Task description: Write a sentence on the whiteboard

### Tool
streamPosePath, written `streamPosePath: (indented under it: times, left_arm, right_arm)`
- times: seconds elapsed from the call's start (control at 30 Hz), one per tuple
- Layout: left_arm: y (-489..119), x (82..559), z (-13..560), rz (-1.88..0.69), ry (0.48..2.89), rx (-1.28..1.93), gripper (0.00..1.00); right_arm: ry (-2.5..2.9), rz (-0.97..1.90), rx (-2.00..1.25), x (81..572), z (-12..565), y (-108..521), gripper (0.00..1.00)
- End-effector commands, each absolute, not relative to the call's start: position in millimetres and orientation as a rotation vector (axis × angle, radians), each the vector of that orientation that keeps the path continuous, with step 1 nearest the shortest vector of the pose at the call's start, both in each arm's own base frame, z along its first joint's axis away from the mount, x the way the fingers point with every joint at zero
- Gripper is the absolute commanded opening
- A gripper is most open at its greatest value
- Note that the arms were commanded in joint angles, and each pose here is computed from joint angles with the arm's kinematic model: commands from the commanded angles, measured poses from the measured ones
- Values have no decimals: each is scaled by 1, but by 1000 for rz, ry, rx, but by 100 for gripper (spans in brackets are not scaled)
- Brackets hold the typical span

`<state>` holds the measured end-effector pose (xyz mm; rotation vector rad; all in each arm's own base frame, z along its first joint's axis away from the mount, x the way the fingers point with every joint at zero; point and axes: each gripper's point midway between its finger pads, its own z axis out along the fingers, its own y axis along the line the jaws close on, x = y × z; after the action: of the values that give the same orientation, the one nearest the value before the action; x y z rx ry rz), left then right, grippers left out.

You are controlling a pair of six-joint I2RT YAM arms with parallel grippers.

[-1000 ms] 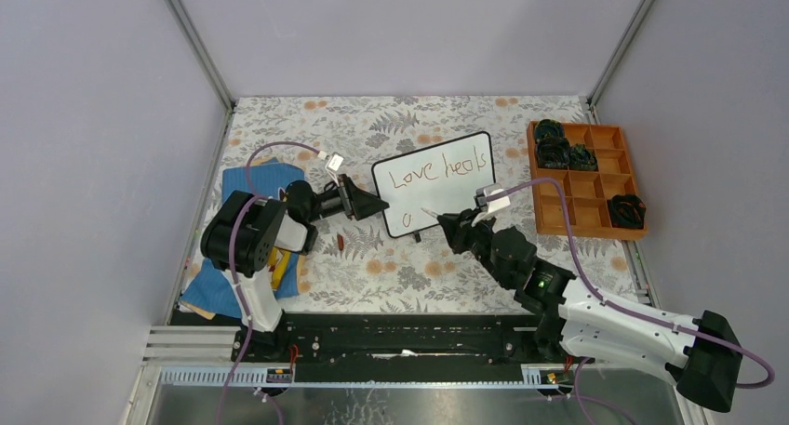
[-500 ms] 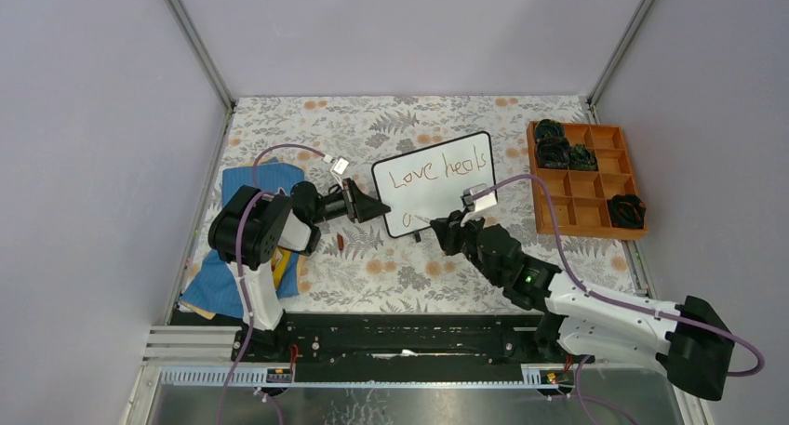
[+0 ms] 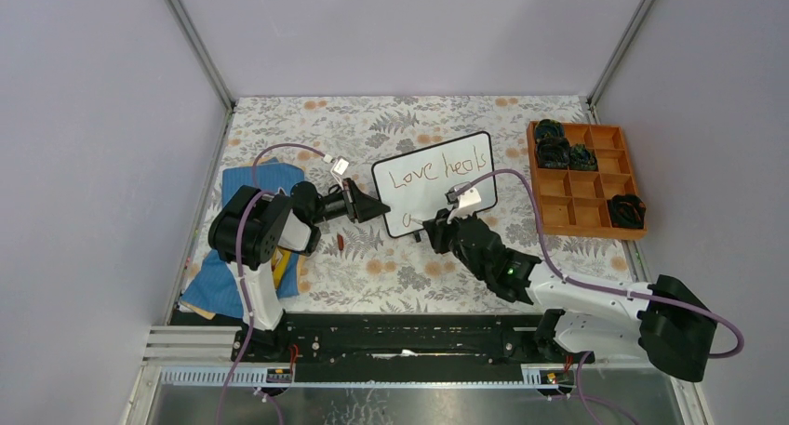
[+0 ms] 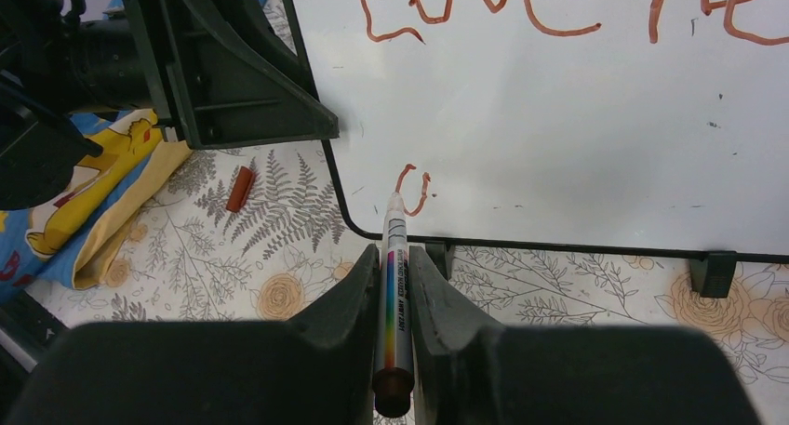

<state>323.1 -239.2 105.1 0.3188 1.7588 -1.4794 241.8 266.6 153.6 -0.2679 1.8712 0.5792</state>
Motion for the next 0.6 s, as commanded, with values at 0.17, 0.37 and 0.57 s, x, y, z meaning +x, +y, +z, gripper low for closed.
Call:
streamPosePath:
  times: [0.17,0.37,0.57]
  left_arm:
    - [-240,328,114,-1429,1691,376,37]
    - [-240,328,115,-1425,1689,383,35]
    - [-239,328,116,-1417,1690,389,34]
  right_arm:
    - [1800,568,-167,262,177,273,0]
    - [1798,558,-158,267,173,277,0]
    - [1792,565,-151,270,173,282,0]
